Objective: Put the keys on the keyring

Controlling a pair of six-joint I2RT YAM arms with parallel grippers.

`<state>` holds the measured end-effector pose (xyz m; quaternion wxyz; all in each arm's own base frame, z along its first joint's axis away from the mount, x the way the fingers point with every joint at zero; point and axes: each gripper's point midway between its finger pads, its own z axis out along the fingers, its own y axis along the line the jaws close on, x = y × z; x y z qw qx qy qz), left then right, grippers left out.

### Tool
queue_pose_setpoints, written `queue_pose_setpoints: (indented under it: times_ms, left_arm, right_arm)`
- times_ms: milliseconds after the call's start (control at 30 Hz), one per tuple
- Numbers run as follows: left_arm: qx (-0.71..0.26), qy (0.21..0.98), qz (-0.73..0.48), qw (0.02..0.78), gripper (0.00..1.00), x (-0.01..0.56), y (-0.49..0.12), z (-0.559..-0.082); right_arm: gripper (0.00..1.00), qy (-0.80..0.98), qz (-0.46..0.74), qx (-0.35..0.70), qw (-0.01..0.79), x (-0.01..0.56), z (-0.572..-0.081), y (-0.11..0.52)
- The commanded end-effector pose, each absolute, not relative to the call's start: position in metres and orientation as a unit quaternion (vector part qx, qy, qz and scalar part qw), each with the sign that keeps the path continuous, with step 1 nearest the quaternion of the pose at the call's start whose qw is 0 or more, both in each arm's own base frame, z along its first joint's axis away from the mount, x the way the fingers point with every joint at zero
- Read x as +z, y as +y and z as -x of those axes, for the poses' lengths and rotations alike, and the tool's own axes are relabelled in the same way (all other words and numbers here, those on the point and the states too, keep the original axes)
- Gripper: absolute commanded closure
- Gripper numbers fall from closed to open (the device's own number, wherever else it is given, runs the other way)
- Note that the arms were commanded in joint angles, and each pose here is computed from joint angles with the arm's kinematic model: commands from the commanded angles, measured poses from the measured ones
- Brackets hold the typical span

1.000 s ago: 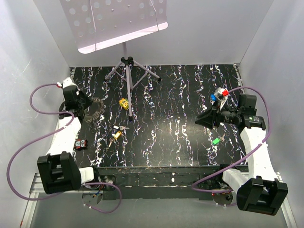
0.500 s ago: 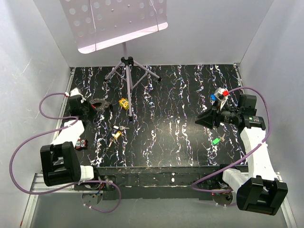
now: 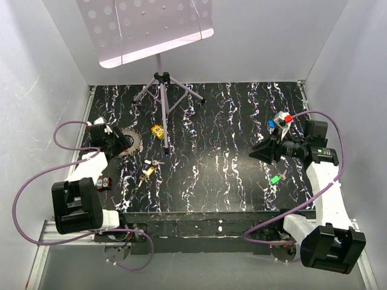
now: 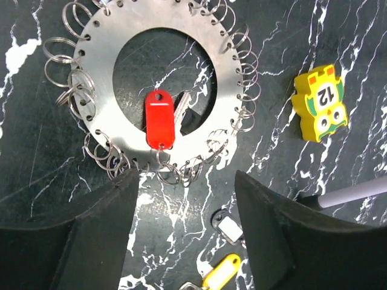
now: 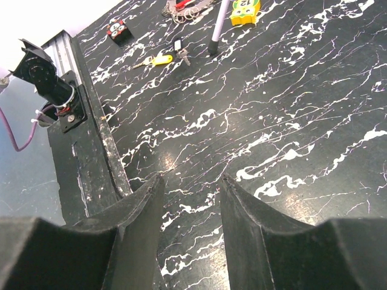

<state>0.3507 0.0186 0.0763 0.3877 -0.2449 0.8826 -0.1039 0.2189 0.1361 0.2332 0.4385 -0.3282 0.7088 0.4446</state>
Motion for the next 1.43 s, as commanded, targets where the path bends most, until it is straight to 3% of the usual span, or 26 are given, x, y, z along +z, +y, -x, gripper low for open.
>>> queue_pose_setpoints:
  times_ms: [0,67,133,167,233,333,567,633,667,767,1033,1400]
  left_arm:
    - [-0.096,0.863,0.238,0.434,0.29,0.123,0.024,-0.352]
    - [-0.109,0.854,0.224,0.457,0.22,0.147,0.018,-0.344]
    - [-0.132,0.84,0.213,0.481,0.05,0.171,0.009,-0.334]
    - [-0.146,0.826,0.227,0.496,0.02,0.182,0.007,-0.328]
    - [-0.194,0.799,0.266,0.504,0.02,0.201,0.0,-0.314]
    - [-0.255,0.793,0.193,0.518,0.02,0.227,-0.028,-0.3]
    - [-0.264,0.829,0.126,0.476,0.02,0.236,-0.048,-0.262]
    - [-0.271,0.819,0.114,0.493,0.02,0.248,-0.052,-0.254]
    - [-0.276,0.814,0.109,0.499,0.02,0.254,-0.055,-0.251]
    - [-0.303,0.804,0.098,0.502,0.02,0.265,-0.065,-0.244]
    - [-0.339,0.796,0.101,0.492,0.02,0.284,-0.077,-0.233]
    - [-0.336,0.802,0.1,0.483,0.02,0.287,-0.079,-0.227]
  right_arm:
    - [0.51,0.698,0.335,0.449,0.446,0.235,-0.216,0.136]
    - [0.51,0.698,0.335,0.448,0.447,0.237,-0.215,0.135]
    - [0.51,0.701,0.336,0.439,0.45,0.239,-0.218,0.133]
    - [0.5,0.706,0.334,0.434,0.45,0.24,-0.219,0.131]
    - [0.49,0.716,0.329,0.416,0.453,0.243,-0.224,0.125]
    - [0.47,0.742,0.311,0.388,0.45,0.251,-0.233,0.114]
    - [0.41,0.774,0.246,0.332,0.48,0.29,-0.251,0.087]
    - [0.32,0.785,0.208,0.299,0.502,0.3,-0.26,0.077]
    - [0.22,0.788,0.191,0.282,0.513,0.306,-0.262,0.072]
    - [0.16,0.806,0.118,0.233,0.532,0.317,-0.266,0.054]
    - [0.13,0.812,0.03,0.209,0.544,0.327,-0.257,0.041]
    - [0.11,0.789,0.016,0.226,0.57,0.347,-0.248,0.048]
